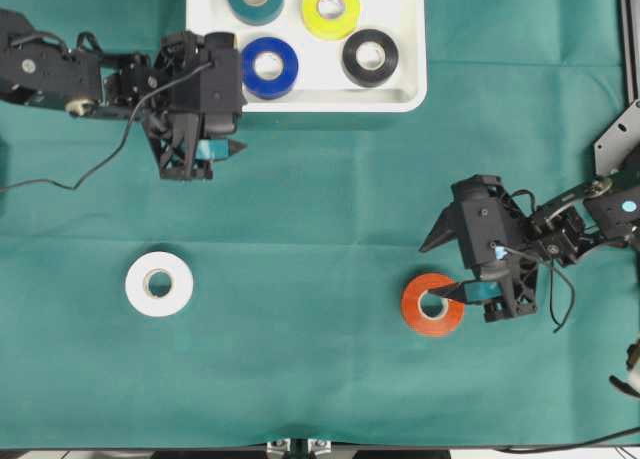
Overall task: Put the tape alternately from left to right into the white case.
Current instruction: 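Move the right gripper down over the red tape roll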
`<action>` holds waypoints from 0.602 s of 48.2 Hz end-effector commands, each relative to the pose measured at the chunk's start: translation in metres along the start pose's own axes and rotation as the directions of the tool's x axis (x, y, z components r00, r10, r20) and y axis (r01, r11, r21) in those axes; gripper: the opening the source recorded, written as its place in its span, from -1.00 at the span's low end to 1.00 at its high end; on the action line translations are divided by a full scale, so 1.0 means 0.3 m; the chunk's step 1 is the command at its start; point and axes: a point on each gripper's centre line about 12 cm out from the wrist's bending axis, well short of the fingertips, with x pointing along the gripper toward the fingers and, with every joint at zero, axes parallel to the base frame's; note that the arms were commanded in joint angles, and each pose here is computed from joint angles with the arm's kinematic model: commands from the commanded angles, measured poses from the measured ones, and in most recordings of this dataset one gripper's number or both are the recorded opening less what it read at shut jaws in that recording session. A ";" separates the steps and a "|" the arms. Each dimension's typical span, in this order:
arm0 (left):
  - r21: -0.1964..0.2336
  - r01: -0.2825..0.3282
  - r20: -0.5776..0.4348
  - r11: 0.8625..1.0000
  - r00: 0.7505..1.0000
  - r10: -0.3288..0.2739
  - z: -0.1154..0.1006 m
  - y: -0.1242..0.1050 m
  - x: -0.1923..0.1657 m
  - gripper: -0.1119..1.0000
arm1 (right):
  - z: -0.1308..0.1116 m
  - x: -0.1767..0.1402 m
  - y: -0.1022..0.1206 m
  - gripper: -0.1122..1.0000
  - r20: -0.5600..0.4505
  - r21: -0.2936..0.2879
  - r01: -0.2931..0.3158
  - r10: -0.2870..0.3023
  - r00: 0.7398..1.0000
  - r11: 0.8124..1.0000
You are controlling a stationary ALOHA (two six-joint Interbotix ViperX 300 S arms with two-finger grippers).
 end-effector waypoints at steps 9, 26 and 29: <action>-0.014 0.018 0.055 1.000 0.998 -0.017 0.046 -0.035 -0.040 0.92 | -0.002 0.015 0.028 0.54 -0.024 0.024 -0.001 0.002 1.000 1.000; -0.013 0.020 0.051 1.000 0.999 -0.020 0.042 -0.040 -0.037 0.92 | -0.031 0.061 0.020 0.53 -0.090 0.041 0.038 -0.034 0.995 0.998; -0.013 0.021 0.048 1.000 0.999 -0.020 0.039 -0.040 -0.035 0.92 | -0.034 0.075 0.019 0.53 -0.102 0.038 0.045 -0.041 0.994 0.998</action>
